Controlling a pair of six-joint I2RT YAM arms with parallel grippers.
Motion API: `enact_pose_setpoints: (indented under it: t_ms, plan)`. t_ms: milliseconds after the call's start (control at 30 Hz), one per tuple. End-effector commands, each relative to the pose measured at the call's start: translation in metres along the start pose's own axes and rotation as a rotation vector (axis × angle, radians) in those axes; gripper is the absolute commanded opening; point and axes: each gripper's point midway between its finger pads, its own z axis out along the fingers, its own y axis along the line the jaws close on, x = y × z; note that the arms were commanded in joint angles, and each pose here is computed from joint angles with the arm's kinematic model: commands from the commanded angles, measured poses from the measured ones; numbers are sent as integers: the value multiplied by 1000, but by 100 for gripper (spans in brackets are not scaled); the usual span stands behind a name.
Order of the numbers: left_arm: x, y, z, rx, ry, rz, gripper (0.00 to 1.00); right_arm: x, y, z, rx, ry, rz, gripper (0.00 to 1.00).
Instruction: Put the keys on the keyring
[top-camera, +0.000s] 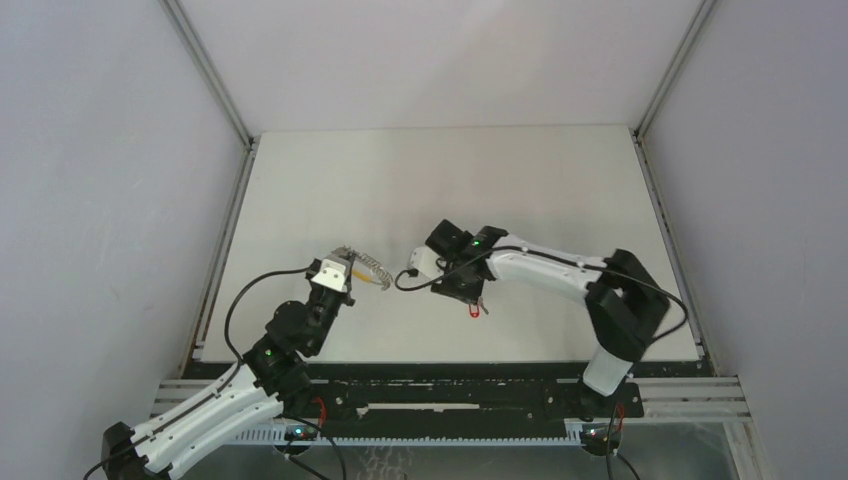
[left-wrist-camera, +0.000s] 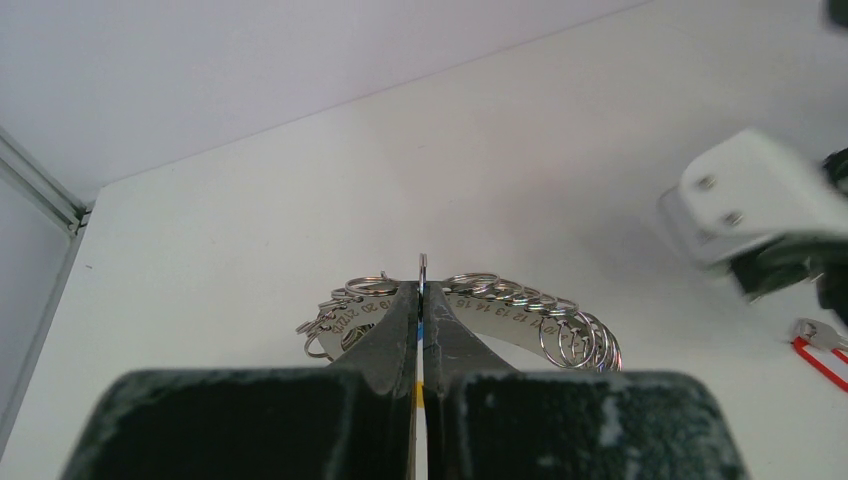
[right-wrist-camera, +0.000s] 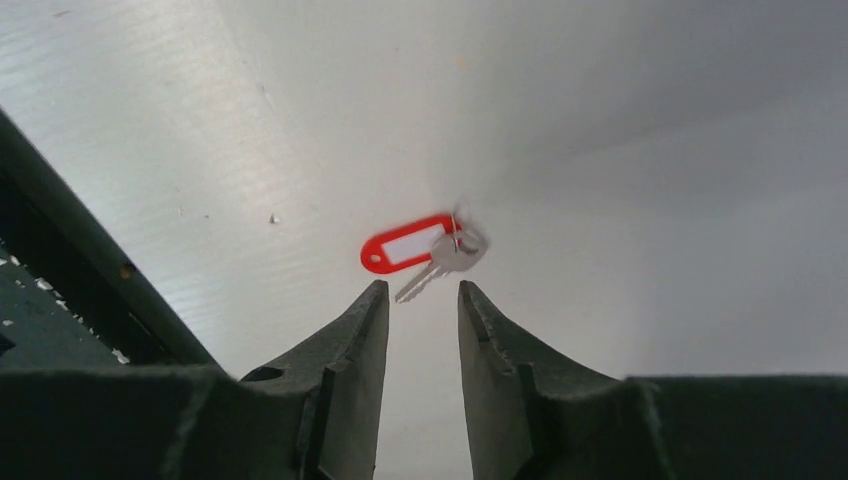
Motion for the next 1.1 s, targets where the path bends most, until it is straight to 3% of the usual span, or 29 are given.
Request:
enact_pose_setpoints:
  t_ms: [0, 200, 400, 1067]
  plan:
    - [-17, -3, 1, 15, -63, -48, 0, -12, -2, -24, -15, -241, 63, 33]
    - [-17, -5, 1, 26, -63, -48, 0, -18, -15, -35, 23, -450, 164, 36]
    - [-17, -8, 2, 43, -63, -45, 0, -5, -21, -26, 44, -521, 281, 36]
    - [-17, -12, 3, 61, -61, -40, 0, 4, -23, 18, 47, -367, 262, 24]
